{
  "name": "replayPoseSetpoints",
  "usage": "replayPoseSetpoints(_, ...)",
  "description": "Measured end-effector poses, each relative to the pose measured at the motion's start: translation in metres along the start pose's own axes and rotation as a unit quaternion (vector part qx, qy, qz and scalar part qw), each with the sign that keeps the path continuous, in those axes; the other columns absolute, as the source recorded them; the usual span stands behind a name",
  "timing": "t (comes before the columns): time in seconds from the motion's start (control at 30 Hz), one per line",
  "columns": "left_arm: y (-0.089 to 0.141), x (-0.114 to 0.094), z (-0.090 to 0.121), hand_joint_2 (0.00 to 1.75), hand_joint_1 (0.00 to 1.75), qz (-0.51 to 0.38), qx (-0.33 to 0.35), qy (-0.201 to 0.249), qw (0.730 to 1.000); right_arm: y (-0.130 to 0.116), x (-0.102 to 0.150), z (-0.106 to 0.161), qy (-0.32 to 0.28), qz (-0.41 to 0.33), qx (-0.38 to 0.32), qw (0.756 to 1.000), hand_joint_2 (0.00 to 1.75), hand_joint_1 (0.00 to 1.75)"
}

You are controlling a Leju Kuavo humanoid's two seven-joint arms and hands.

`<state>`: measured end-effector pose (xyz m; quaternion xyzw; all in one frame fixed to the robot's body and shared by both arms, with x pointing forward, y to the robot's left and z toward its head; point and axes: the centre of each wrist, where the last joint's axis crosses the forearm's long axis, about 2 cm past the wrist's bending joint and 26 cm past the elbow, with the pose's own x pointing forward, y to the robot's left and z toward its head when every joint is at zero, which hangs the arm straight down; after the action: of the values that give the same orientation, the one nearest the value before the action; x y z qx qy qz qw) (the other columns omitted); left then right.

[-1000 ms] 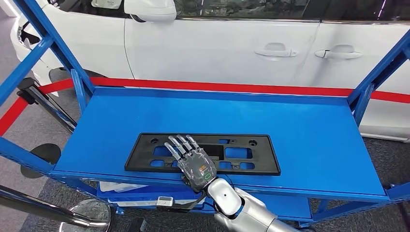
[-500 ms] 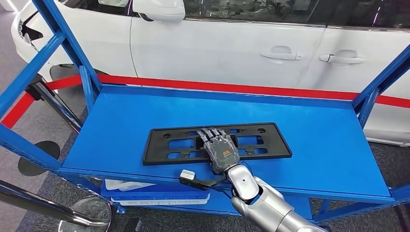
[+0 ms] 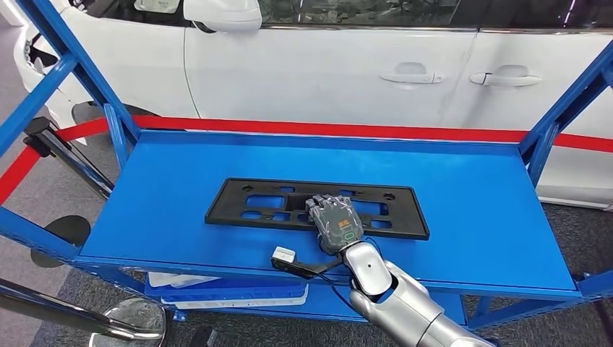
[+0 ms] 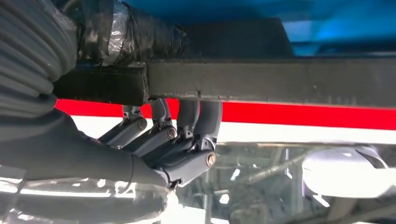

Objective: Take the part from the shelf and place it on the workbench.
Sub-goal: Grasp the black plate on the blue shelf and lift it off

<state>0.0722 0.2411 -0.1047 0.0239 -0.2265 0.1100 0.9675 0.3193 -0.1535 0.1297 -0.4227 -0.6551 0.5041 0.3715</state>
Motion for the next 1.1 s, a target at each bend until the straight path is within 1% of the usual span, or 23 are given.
replayPoseSetpoints(0.43,0.002,0.002,-0.001,0.00,0.00,-0.014,0.011,-0.002,1.000,-0.004,-0.005,0.000,-0.001,-0.003,-0.006,1.000,1.75,1.75)
replayPoseSetpoints(0.53,0.002,0.002,-0.001,0.00,0.00,-0.021,0.026,-0.013,0.999,-0.007,-0.007,-0.001,-0.005,-0.025,-0.019,0.999,1.75,1.75)
replayPoseSetpoints(0.6,0.003,0.003,-0.001,0.00,0.00,-0.031,0.042,-0.025,0.998,-0.012,-0.007,-0.003,-0.013,-0.056,-0.050,0.997,1.75,1.75)
replayPoseSetpoints(0.73,0.004,0.003,-0.001,1.75,0.00,-0.055,0.073,-0.056,0.994,-0.024,-0.006,-0.003,-0.035,-0.098,-0.136,0.985,1.75,1.75)
replayPoseSetpoints(0.83,0.005,0.003,0.000,1.75,0.00,-0.070,0.104,-0.078,0.989,-0.037,-0.002,-0.002,-0.065,-0.109,-0.198,0.972,1.75,1.75)
replayPoseSetpoints(0.9,0.004,0.002,0.000,0.87,0.00,-0.074,0.119,-0.088,0.986,-0.046,0.002,0.000,-0.088,-0.110,-0.224,0.964,1.75,1.75)
replayPoseSetpoints(0.97,0.004,0.002,0.001,0.87,0.00,-0.075,0.126,-0.095,0.985,-0.055,0.007,0.002,-0.100,-0.116,-0.247,0.957,1.75,1.75)
replayPoseSetpoints(1.03,0.004,0.002,0.001,1.75,0.00,-0.076,0.128,-0.102,0.984,-0.068,0.010,0.002,-0.104,-0.126,-0.276,0.947,1.75,1.75)
replayPoseSetpoints(1.1,0.004,0.003,0.000,1.75,0.00,-0.078,0.127,-0.110,0.983,-0.086,0.011,0.001,-0.108,-0.141,-0.310,0.934,1.75,1.75)
